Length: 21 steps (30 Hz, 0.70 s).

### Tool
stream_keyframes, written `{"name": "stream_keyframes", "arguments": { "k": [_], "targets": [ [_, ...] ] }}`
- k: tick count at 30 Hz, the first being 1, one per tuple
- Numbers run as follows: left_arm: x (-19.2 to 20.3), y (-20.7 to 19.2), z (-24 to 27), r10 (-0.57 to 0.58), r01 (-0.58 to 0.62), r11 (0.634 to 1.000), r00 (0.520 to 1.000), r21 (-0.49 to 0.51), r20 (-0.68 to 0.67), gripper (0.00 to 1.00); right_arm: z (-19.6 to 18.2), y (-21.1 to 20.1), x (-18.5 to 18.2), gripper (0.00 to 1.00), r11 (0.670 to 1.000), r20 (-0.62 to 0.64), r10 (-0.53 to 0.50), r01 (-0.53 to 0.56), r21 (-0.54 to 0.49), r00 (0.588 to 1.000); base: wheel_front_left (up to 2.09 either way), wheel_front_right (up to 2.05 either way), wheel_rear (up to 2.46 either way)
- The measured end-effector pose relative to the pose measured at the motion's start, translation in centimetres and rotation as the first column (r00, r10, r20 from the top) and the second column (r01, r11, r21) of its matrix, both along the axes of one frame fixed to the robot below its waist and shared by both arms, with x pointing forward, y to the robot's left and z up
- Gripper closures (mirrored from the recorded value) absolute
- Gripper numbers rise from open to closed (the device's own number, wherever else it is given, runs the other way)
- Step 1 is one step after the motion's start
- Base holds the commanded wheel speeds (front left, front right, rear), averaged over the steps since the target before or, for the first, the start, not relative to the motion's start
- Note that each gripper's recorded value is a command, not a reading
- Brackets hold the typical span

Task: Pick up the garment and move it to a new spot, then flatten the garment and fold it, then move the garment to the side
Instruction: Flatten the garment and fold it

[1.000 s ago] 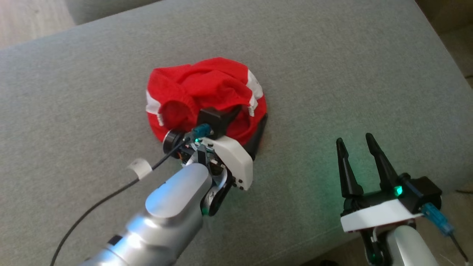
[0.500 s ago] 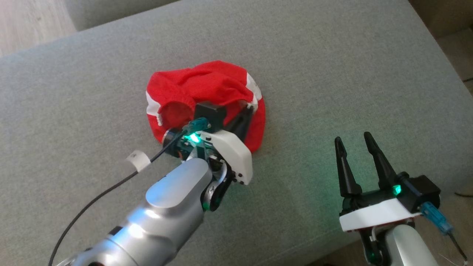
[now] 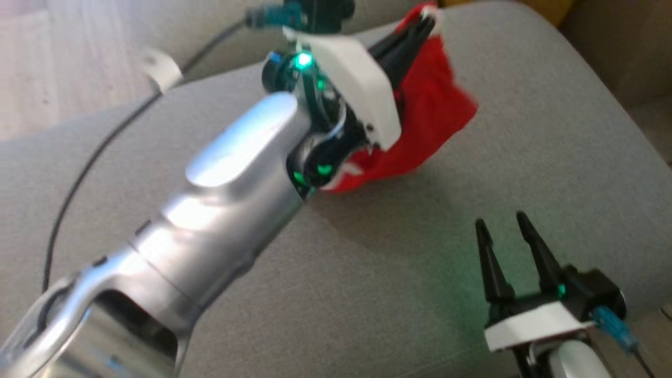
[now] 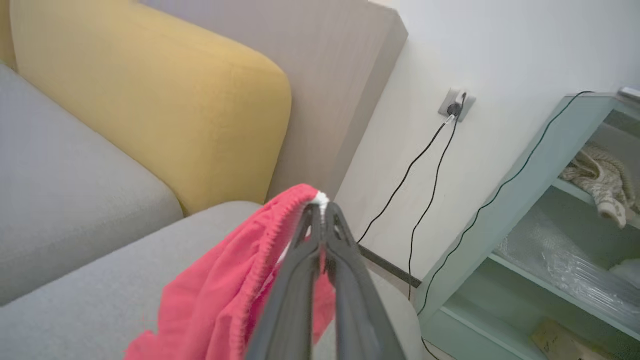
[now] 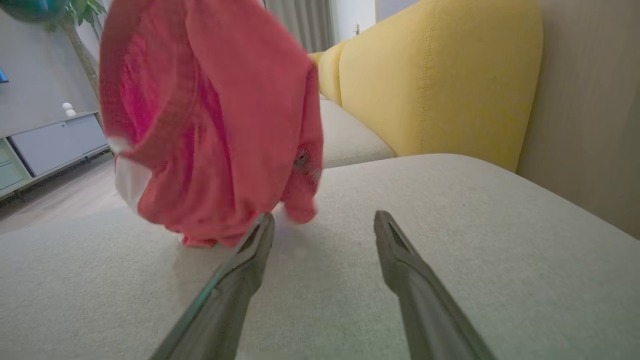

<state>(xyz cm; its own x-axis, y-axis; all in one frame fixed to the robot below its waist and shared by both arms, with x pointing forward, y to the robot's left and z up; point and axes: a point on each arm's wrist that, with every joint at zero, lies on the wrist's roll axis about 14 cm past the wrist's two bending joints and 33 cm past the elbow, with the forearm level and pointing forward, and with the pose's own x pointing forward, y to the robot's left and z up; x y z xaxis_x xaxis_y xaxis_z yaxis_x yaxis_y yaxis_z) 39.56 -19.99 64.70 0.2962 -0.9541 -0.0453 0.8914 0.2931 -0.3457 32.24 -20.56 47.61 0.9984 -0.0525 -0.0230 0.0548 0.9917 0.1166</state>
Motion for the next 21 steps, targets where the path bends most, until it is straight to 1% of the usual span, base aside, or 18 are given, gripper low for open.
{"name": "stream_keyframes", "arguments": {
  "k": [3, 6, 8, 11, 13, 15, 17, 19, 21],
  "targets": [
    [-0.1, 0.9, 2.0, 0.009, -0.009, 1.0, 0.999, -0.015, 0.036, 1.0, -0.4, -0.1, -0.5, 0.0, 1.0, -0.009, -0.004, 0.004, 0.007, 1.0, 0.0, 0.0, 0.0],
    [0.1, 2.7, 1.3, 0.043, -0.042, 0.999, 0.999, -0.021, 0.004, 1.0, -0.4, 0.2, 0.0, 0.0, 1.0, -0.006, 0.009, -0.009, 0.009, 1.0, 0.0, 0.0, 0.0],
    [0.4, 4.9, -1.3, 0.083, -0.083, 0.997, 0.996, 0.012, -0.041, 1.0, 0.0, 0.5, 0.7, 0.0, 1.0, 0.005, 0.021, -0.021, 0.007, 1.0, 0.0, 0.0, 0.0],
    [0.0, 9.4, -8.0, 0.19, -0.176, 0.979, 0.97, 0.098, -0.155, 1.0, -0.2, 0.8, 1.6, 0.0, 0.999, 0.003, 0.039, -0.039, 0.006, 0.999, 0.0, 0.0, 0.0],
    [-1.0, 12.8, -12.3, 0.275, -0.244, 0.957, 0.935, 0.156, -0.222, 1.0, -0.3, 1.2, 2.2, 0.0, 0.999, -0.001, 0.053, -0.053, 0.007, 0.999, 0.0, 0.0, 0.0],
    [-2.1, 16.0, -15.7, 0.363, -0.32, 0.927, 0.898, 0.195, -0.248, 1.0, -0.6, 1.8, 2.9, 0.0, 0.997, -0.007, 0.074, -0.074, 0.009, 0.997, 0.0, 0.0, 0.0],
    [-3.0, 18.6, -17.8, 0.438, -0.394, 0.896, 0.857, 0.204, -0.271, 1.0, -0.9, 2.5, 3.5, 0.0, 0.995, -0.017, 0.096, -0.096, 0.012, 0.995, 0.0, 0.0, 0.0],
    [-3.5, 20.7, -19.1, 0.517, -0.479, 0.855, 0.815, 0.199, -0.262, 1.0, -1.5, 3.2, 4.0, 0.0, 0.992, -0.034, 0.123, -0.123, 0.004, 0.992, 0.0, 0.0, 0.0],
    [-3.6, 22.9, -20.1, 0.595, -0.56, 0.802, 0.779, 0.208, -0.197, 1.0, -2.1, 3.9, 4.4, 0.0, 0.989, -0.053, 0.146, -0.146, 0.0, 0.988, 0.0, 0.0, 0.0]
  ]
}}
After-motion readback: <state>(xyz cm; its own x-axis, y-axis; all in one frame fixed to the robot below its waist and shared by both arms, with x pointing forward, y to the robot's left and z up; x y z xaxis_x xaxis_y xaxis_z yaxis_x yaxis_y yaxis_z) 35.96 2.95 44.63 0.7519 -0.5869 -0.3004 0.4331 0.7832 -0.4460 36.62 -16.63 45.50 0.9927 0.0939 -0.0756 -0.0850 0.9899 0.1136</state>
